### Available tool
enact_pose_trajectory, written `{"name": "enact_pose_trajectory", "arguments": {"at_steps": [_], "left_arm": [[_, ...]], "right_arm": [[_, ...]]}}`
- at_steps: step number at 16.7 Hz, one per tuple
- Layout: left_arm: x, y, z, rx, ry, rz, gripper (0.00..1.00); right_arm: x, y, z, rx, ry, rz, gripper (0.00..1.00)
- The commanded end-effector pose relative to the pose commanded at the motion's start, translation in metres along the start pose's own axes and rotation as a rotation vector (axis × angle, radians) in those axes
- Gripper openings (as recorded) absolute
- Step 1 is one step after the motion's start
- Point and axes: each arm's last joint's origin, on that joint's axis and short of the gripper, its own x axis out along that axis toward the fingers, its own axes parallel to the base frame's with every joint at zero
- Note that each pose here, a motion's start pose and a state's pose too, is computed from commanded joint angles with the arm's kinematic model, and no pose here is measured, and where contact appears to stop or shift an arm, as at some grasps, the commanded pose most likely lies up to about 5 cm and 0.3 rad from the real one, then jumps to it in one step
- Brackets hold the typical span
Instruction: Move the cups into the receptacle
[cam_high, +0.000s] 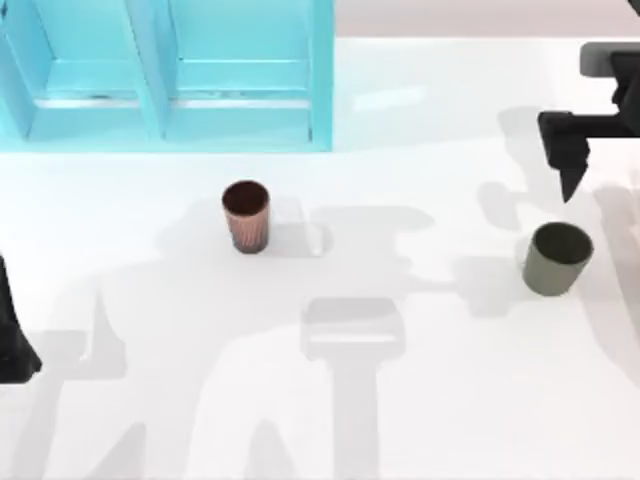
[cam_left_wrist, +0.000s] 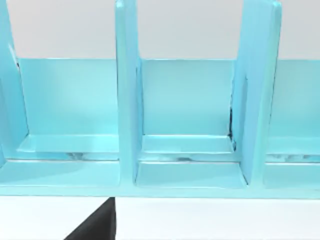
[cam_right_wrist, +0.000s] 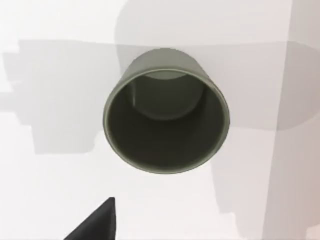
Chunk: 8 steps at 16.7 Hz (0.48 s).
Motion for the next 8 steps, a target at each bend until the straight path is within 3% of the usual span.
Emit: {"name": "enact_pose_trajectory", "arguments": {"at_steps": [4, 8], "left_arm": [[0.000, 0.000, 0.000, 0.000, 0.000, 0.000, 1.00], [0.000, 0.000, 0.000, 0.000, 0.000, 0.000, 1.00]], "right_arm": [[0.005, 0.001, 0.002, 0.003, -0.003, 0.001, 1.00], [0.047, 0.015, 0.012, 0.000, -0.005, 0.001, 1.00]]}}
